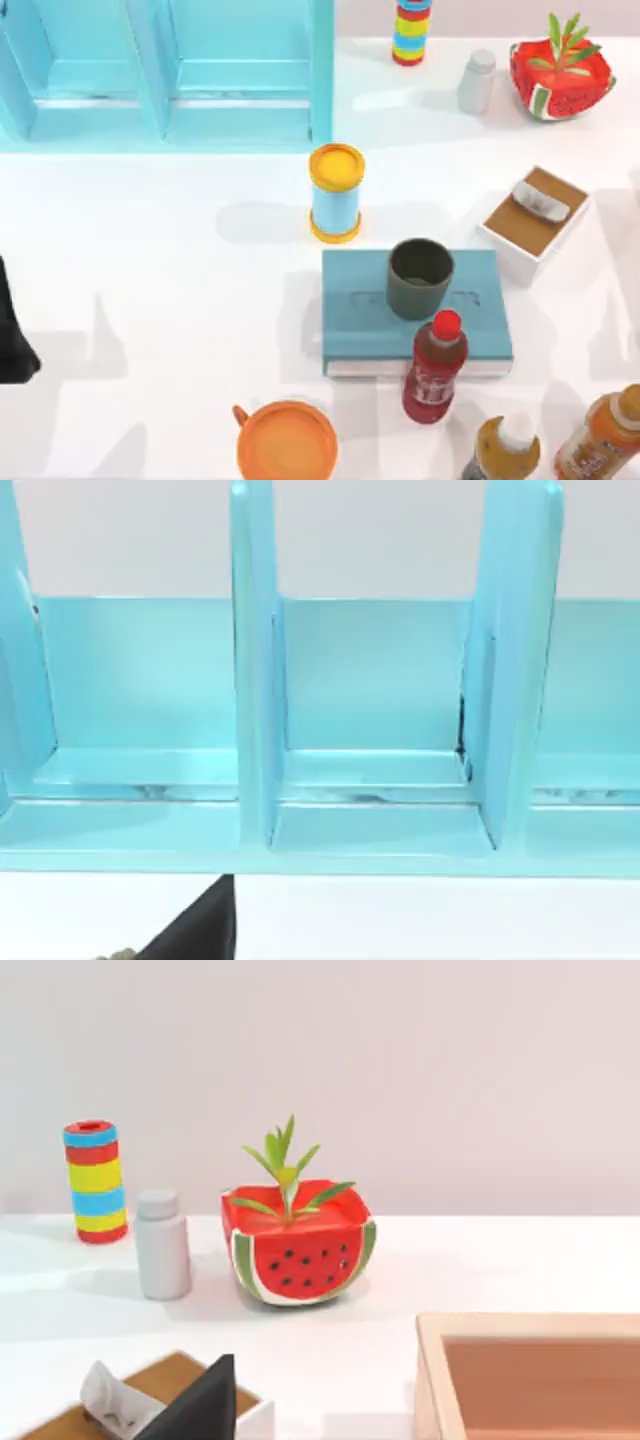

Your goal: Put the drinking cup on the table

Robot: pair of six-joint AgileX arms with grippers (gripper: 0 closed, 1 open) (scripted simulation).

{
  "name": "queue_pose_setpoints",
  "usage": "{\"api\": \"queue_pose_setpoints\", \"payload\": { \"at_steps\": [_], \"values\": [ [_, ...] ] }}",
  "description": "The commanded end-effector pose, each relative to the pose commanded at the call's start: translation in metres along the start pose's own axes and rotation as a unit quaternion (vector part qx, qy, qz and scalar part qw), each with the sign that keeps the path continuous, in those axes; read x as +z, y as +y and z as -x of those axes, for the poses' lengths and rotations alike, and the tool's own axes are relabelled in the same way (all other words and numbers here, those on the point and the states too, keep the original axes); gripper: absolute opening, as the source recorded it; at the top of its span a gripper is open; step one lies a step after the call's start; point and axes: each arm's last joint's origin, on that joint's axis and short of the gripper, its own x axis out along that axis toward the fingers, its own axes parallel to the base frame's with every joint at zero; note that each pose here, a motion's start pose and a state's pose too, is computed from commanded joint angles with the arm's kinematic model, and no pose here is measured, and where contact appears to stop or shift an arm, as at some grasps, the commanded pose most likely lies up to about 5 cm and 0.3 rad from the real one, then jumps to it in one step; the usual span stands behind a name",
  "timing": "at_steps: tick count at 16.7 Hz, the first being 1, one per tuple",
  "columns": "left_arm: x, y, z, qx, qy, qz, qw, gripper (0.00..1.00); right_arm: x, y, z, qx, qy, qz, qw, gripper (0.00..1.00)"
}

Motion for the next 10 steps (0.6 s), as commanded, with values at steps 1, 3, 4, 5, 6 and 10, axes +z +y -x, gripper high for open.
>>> {"api": "queue_pose_setpoints", "payload": {
  "at_steps": [1, 3, 4, 5, 6, 10],
  "values": [
    [0.000, 0.000, 0.000, 0.000, 0.000, 0.000, 1.000, 1.00, 0.000, 0.000, 0.000, 0.000, 0.000, 0.000, 1.000, 1.00],
    [0.001, 0.000, 0.000, -0.002, 0.003, 0.001, 1.000, 1.00, 0.000, 0.000, 0.000, 0.000, 0.000, 0.000, 1.000, 1.00],
    [0.004, -0.001, 0.000, -0.006, 0.010, 0.003, 1.000, 1.00, 0.000, 0.000, 0.000, 0.000, 0.000, 0.000, 1.000, 1.00],
    [0.008, -0.003, 0.000, -0.012, 0.020, 0.006, 1.000, 1.00, 0.000, 0.000, 0.000, 0.000, 0.000, 0.000, 1.000, 1.00],
    [0.015, -0.004, 0.000, -0.020, 0.034, 0.010, 0.999, 1.00, 0.000, 0.000, 0.000, 0.000, 0.000, 0.000, 1.000, 1.00],
    [0.062, -0.015, -0.006, -0.057, 0.104, 0.034, 0.992, 1.00, 0.000, 0.000, 0.000, 0.000, 0.000, 0.000, 1.000, 1.00]
  ]
}}
